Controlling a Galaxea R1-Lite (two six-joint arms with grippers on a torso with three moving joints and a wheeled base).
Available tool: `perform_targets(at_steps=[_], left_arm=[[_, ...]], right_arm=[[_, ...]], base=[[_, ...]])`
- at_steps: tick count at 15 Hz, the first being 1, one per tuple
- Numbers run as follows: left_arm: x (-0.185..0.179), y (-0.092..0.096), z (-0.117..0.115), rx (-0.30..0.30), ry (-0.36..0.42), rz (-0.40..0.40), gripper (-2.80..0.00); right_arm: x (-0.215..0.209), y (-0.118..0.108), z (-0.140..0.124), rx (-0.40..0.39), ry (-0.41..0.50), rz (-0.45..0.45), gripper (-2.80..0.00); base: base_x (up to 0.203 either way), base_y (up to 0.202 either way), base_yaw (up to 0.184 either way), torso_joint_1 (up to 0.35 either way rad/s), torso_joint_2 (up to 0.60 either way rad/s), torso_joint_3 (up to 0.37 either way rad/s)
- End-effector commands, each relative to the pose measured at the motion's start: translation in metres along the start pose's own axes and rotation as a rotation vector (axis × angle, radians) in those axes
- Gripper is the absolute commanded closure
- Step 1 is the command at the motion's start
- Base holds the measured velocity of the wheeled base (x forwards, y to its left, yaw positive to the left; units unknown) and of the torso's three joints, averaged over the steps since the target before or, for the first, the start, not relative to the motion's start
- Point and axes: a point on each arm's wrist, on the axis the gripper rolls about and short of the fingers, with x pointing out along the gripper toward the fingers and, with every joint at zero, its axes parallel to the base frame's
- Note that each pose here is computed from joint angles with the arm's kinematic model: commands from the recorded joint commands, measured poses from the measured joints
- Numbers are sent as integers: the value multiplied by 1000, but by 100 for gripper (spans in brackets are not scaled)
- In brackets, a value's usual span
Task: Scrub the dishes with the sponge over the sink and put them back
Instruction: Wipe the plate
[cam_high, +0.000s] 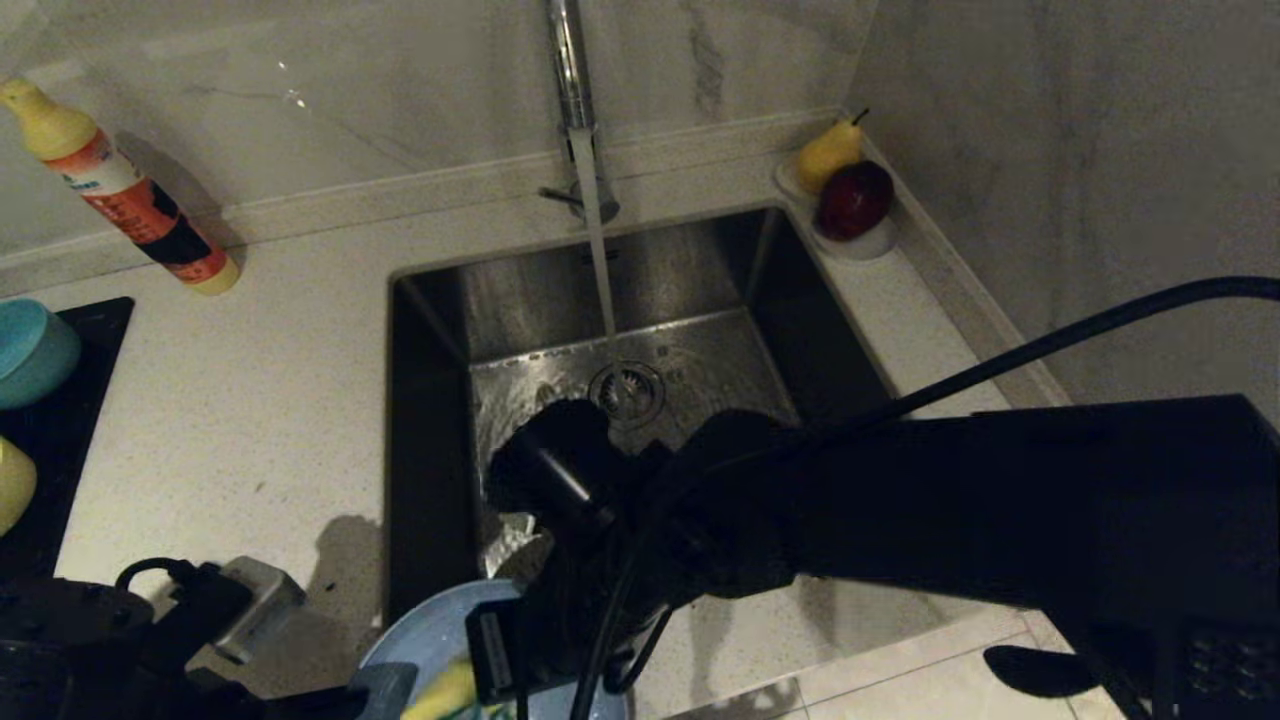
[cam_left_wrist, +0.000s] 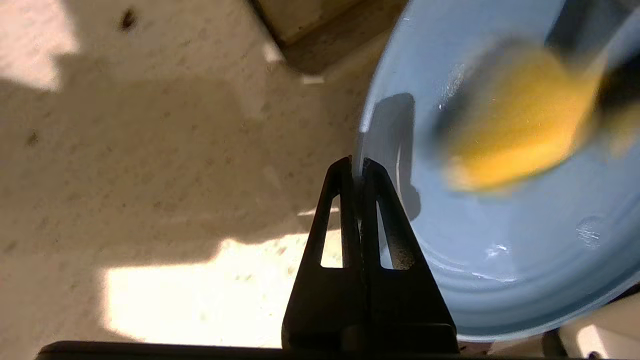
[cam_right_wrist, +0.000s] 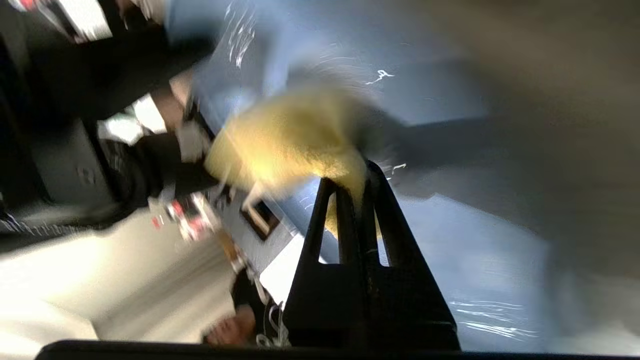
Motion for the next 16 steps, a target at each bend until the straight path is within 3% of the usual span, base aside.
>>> perform_targets(at_steps=[1, 8, 11, 16], left_arm=[[-5, 0, -3, -1, -21, -3, 0], [-5, 0, -4, -4, -21, -1, 0], [-5, 0, -4, -7, -20, 1, 0], [-1, 0, 0, -23, -10, 2, 0]], right_arm=[[-18, -2, 7, 21, -37, 7, 0], [-44, 8, 4, 38, -48, 10, 0], [-56, 13, -7, 49, 1, -15, 0], [-55, 1, -25, 104, 129, -98, 0]], base=[[0, 0, 0, 0, 0, 0], [0, 0, 0, 0, 0, 0], [0, 0, 0, 0, 0, 0], [0, 0, 0, 0, 0, 0]])
